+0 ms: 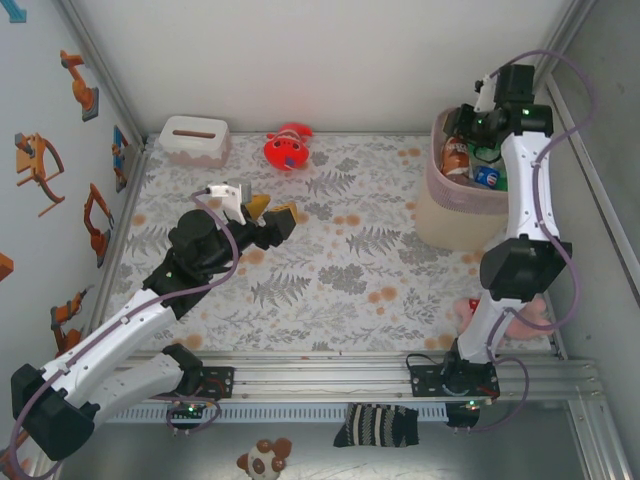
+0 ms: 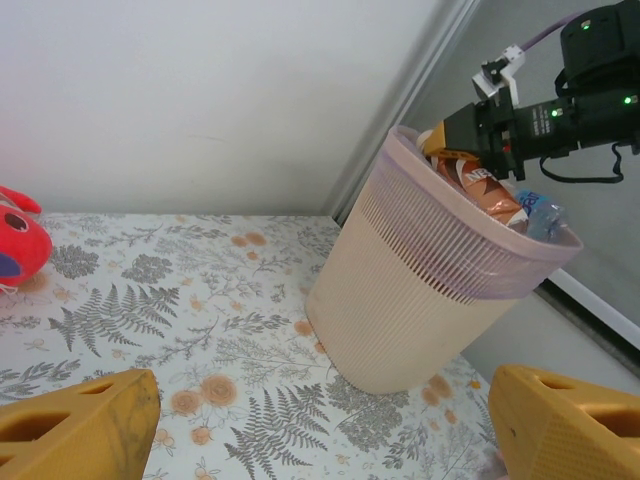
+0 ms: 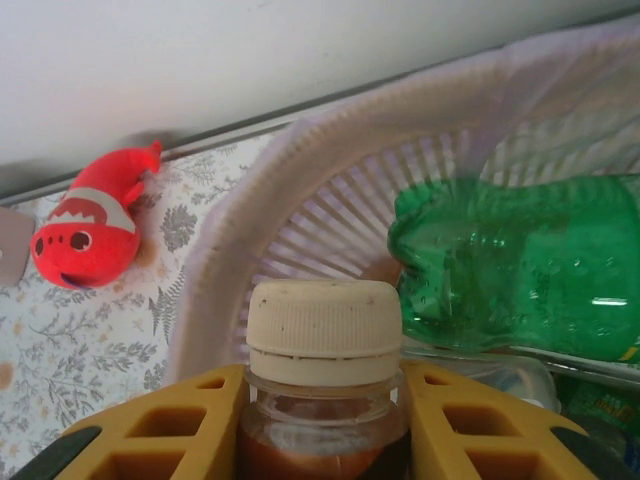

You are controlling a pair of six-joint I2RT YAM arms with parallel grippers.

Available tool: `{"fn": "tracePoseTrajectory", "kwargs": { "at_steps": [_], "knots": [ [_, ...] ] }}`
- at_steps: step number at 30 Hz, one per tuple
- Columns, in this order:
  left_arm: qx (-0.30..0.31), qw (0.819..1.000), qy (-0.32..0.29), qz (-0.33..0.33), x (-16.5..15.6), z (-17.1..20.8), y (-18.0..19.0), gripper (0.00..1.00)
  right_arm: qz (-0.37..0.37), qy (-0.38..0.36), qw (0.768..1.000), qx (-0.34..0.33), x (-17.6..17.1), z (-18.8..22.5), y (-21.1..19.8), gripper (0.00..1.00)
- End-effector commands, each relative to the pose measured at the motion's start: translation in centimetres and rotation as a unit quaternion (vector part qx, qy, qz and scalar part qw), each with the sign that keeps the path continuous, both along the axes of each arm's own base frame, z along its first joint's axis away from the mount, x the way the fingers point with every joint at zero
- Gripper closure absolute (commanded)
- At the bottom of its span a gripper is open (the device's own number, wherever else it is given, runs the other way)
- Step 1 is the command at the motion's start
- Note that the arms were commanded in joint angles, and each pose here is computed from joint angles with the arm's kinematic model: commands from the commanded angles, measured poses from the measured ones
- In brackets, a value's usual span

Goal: Put the plastic bottles in the bin

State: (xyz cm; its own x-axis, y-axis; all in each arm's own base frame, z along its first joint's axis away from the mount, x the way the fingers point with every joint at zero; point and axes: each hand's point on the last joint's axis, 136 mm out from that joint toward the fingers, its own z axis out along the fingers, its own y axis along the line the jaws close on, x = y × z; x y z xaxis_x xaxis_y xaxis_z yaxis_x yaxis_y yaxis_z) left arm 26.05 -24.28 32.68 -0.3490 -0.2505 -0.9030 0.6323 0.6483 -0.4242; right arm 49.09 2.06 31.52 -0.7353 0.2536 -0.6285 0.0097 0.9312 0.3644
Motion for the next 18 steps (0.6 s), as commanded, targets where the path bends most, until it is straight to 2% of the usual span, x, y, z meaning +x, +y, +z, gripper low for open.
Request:
{"fn": "tracePoseTrajectory", "kwargs": {
  "at_steps": [1,10,18],
  "knots": [
    [-0.012,1.0,-0.016,-0.003,-0.1,1.3,0.0,0.15,0.009,0.04,0.999,0.005,0.0,-3.1,0.4,0.64],
    [-0.013,1.0,-0.018,-0.002,0.0,1.4,0.0,0.15,-0.008,0.079,0.997,-0.022,0.8,-7.6,-0.9,0.64],
    [-0.015,1.0,-0.019,-0.005,0.0,1.6,-0.1,0.15,-0.037,0.046,0.997,-0.055,1.5,-6.0,-2.3,0.64]
  ]
}}
